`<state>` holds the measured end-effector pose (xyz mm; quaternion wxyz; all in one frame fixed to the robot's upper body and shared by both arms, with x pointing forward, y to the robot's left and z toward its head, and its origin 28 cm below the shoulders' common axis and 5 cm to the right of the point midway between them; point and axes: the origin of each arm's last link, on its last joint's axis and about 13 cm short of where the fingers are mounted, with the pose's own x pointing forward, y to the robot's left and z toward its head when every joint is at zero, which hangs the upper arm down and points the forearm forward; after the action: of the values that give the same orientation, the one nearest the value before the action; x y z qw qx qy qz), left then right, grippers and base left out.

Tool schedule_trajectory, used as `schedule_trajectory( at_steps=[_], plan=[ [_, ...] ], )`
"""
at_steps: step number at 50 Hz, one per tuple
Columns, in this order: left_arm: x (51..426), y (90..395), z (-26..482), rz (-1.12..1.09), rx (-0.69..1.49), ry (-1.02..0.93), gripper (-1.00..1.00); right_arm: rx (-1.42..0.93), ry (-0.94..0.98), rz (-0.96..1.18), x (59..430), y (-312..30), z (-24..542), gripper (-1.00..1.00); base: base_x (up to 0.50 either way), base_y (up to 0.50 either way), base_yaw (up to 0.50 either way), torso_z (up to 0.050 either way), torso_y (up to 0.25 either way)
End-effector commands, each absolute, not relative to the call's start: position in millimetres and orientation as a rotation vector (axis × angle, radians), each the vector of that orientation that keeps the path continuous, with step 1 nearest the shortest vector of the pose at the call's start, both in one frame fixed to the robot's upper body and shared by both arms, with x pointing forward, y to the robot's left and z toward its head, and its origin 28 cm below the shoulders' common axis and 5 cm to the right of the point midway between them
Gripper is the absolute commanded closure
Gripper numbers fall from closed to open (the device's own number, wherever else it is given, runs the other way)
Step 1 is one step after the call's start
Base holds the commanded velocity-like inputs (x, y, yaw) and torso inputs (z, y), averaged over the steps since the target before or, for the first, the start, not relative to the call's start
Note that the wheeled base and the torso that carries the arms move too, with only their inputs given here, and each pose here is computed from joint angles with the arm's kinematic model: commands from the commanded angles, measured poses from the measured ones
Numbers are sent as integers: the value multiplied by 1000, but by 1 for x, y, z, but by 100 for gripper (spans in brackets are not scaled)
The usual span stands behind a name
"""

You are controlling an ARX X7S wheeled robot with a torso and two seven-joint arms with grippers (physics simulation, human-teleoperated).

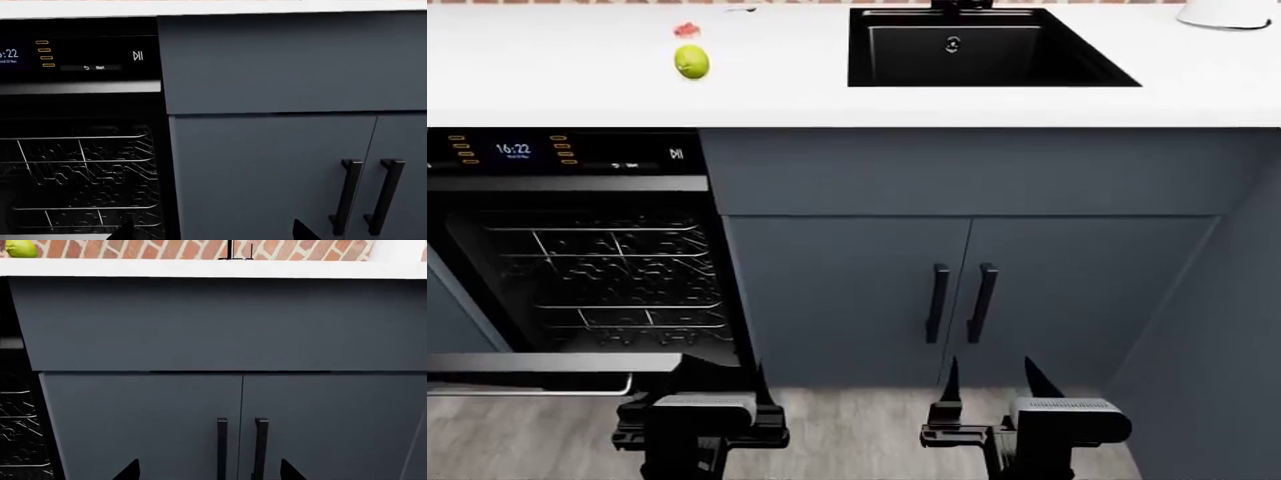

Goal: Close the dishwasher door

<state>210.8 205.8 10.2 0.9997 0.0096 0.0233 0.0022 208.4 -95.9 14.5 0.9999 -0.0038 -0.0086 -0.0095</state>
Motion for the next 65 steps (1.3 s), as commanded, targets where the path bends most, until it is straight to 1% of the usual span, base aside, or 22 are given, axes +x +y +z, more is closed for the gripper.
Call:
schedule_trajectory(
  at_steps=[1,65],
  plan=[
    [211,206,10,10,18,45,-100,-12,-20,-21,208,-96,15,-100,0,0,0,-50,0],
    [209,206,11,20,19,37,-100,-21,-24,-44,207,-96,15,-100,0,0,0,-50,0]
  ],
)
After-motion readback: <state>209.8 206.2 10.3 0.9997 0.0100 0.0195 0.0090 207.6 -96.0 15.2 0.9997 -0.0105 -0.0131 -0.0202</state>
